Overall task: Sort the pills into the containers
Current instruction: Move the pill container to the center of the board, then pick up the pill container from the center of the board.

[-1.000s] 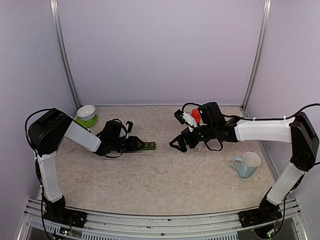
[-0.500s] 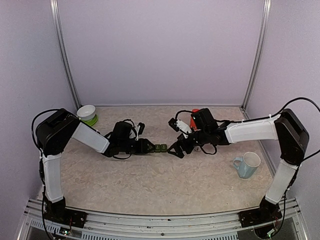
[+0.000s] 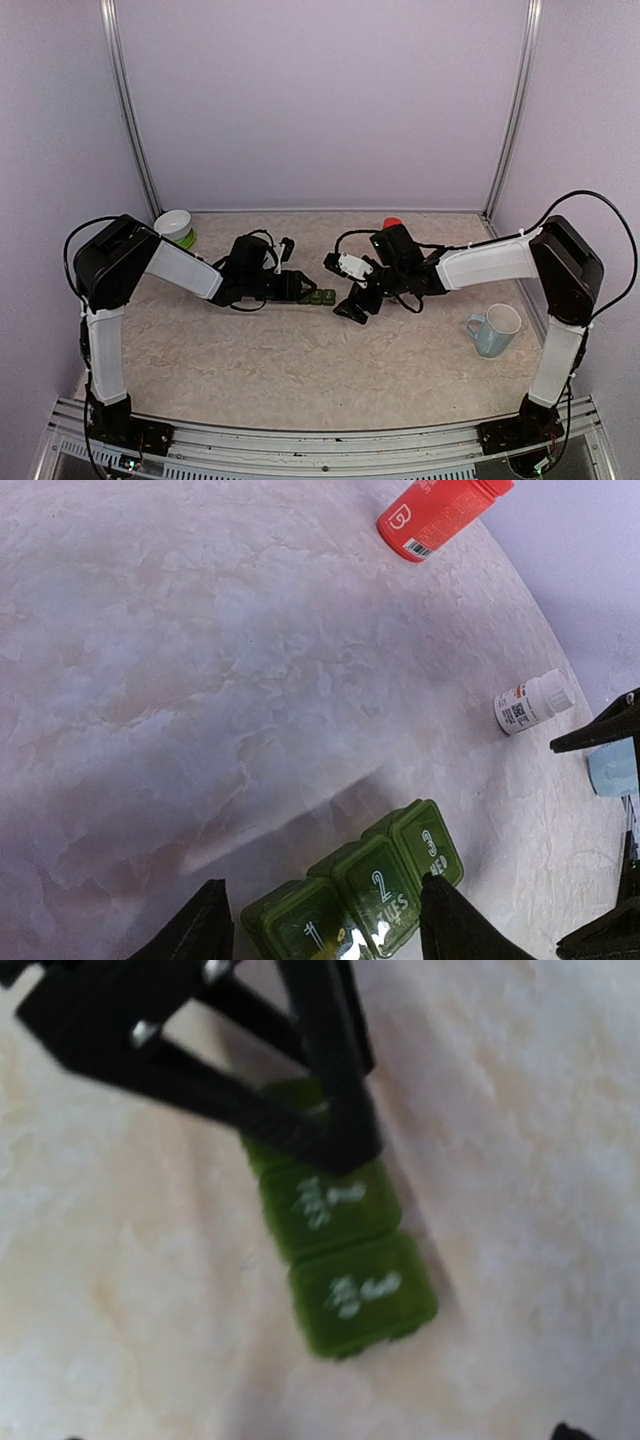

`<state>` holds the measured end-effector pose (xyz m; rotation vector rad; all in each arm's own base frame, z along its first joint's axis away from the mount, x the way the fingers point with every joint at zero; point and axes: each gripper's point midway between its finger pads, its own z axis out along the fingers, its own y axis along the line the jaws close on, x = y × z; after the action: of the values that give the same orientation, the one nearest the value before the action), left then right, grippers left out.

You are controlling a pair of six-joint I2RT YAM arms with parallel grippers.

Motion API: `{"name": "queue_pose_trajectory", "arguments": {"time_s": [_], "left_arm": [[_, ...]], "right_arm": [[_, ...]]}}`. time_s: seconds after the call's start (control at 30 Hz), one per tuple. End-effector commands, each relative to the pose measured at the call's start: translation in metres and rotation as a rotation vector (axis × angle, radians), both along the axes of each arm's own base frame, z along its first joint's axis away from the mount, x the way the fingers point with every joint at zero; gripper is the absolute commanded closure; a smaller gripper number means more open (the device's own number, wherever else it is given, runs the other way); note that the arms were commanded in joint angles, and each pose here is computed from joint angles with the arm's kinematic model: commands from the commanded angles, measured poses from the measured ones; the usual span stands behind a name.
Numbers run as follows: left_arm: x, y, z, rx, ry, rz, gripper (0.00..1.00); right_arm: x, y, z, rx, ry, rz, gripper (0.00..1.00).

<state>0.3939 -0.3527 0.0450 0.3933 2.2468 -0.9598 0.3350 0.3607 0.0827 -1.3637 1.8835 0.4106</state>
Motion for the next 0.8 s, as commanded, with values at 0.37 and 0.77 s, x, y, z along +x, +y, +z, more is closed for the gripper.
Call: {"name": "queue_pose_trajectory", "arguments": {"time_s": [0.37, 0.77], "left_arm": [[-0.018, 0.054, 0.017, -0.032, -0.016, 0.093, 0.01], [-0.031, 0.088, 0.013, -0.035, -0.006, 0.153, 0.01]], "right_arm": [[0.024, 0.04, -0.024, -0.068, -0.099, 0.182, 0.0], [0.034, 0.048, -0.045, -0.149, -0.104, 0.254, 0.05]]}}
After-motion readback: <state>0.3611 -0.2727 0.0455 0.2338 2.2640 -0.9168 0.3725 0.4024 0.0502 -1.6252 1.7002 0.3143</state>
